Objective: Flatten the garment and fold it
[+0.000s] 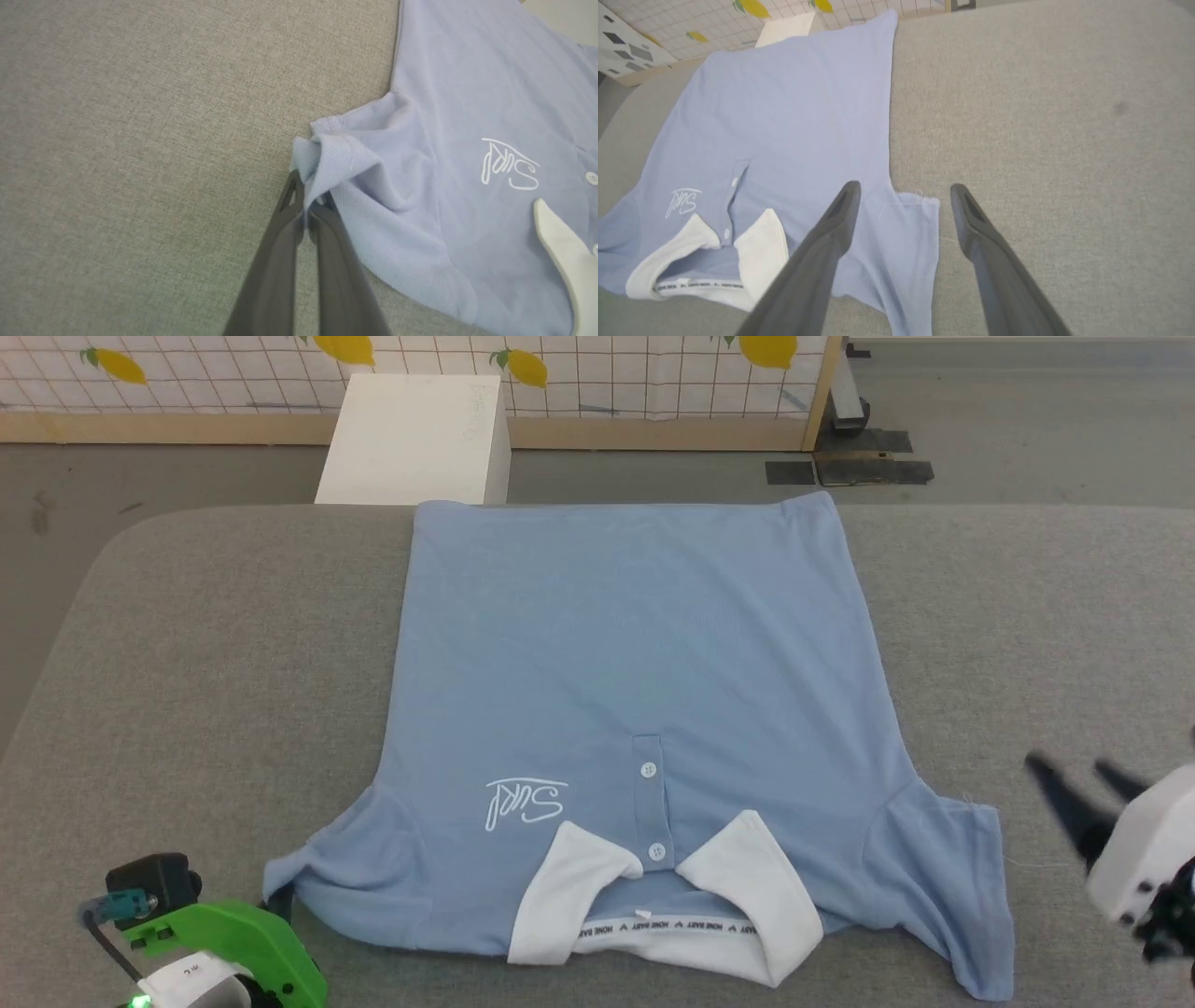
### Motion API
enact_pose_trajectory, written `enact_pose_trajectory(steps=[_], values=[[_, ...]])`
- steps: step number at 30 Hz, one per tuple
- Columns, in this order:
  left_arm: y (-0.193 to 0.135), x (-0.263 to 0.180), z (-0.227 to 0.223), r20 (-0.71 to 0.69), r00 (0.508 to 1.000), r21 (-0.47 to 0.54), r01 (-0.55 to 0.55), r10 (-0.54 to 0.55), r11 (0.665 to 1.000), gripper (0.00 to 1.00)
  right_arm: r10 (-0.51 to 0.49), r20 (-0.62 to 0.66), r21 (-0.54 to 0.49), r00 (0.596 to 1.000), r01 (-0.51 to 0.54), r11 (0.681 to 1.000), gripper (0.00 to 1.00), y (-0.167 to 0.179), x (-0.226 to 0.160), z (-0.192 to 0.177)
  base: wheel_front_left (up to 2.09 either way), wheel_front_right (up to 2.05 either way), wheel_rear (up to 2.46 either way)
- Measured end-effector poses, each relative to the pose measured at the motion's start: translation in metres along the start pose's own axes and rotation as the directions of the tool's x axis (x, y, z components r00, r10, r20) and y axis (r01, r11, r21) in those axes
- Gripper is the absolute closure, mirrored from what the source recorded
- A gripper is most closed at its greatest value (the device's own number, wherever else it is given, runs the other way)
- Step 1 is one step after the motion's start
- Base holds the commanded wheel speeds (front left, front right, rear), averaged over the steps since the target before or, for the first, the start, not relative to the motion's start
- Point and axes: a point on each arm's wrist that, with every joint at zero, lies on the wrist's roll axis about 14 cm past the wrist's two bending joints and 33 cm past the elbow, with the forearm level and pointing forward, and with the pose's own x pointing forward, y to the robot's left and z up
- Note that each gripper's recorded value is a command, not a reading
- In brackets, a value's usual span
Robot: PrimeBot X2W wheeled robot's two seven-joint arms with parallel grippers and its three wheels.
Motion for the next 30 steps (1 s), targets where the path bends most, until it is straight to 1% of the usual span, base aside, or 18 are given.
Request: enact_pose_trajectory(steps=[2,5,9,13,15,19,24,26,30], values=[[-0.001,0.000,0.002,0.008,1.000,0.001,0.003,-0.003,1.000,1.00,0.000,0.130,0.003,0.991,0.000,1.000,0.00,0.001,-0.001,0.028,0.00,0.00,0.00],[-0.002,0.001,0.005,0.020,1.000,0.000,0.007,-0.007,1.000,1.00,0.002,0.249,0.005,0.969,-0.004,1.000,0.00,0.004,0.003,0.052,0.00,0.00,0.00],[-0.006,0.003,0.010,0.043,0.999,0.000,0.017,-0.017,1.000,1.00,0.017,0.323,0.012,0.946,-0.022,1.000,0.00,0.010,0.021,0.066,0.00,0.00,0.00],[-0.014,0.007,0.015,0.070,0.997,0.000,0.034,-0.034,0.999,1.00,0.031,0.347,-0.019,0.937,-0.026,0.999,0.00,0.017,0.051,0.076,0.00,0.00,0.00],[-0.018,0.010,0.020,0.090,0.995,-0.004,0.045,-0.044,0.999,1.00,0.043,0.362,-0.037,0.931,-0.032,0.999,0.00,0.022,0.069,0.087,0.00,0.00,0.00],[-0.025,0.016,0.025,0.121,0.991,-0.022,0.055,-0.052,0.998,1.00,0.053,0.354,-0.087,0.934,-0.023,0.996,0.00,0.029,0.106,0.105,0.00,0.00,0.00],[-0.030,0.023,0.025,0.132,0.989,-0.041,0.066,-0.061,0.997,1.00,0.042,0.312,-0.152,0.949,0.006,0.988,0.00,0.031,0.153,0.124,0.00,0.00,0.00],[-0.031,0.027,0.025,0.136,0.989,-0.047,0.068,-0.061,0.997,1.00,0.034,0.280,-0.183,0.959,0.019,0.983,0.00,0.031,0.172,0.129,0.00,0.00,0.00],[-0.030,0.035,0.021,0.131,0.990,-0.061,0.062,-0.053,0.996,1.00,-0.008,0.167,-0.254,0.986,0.050,0.966,0.00,0.030,0.213,0.128,0.00,0.00,0.00]])
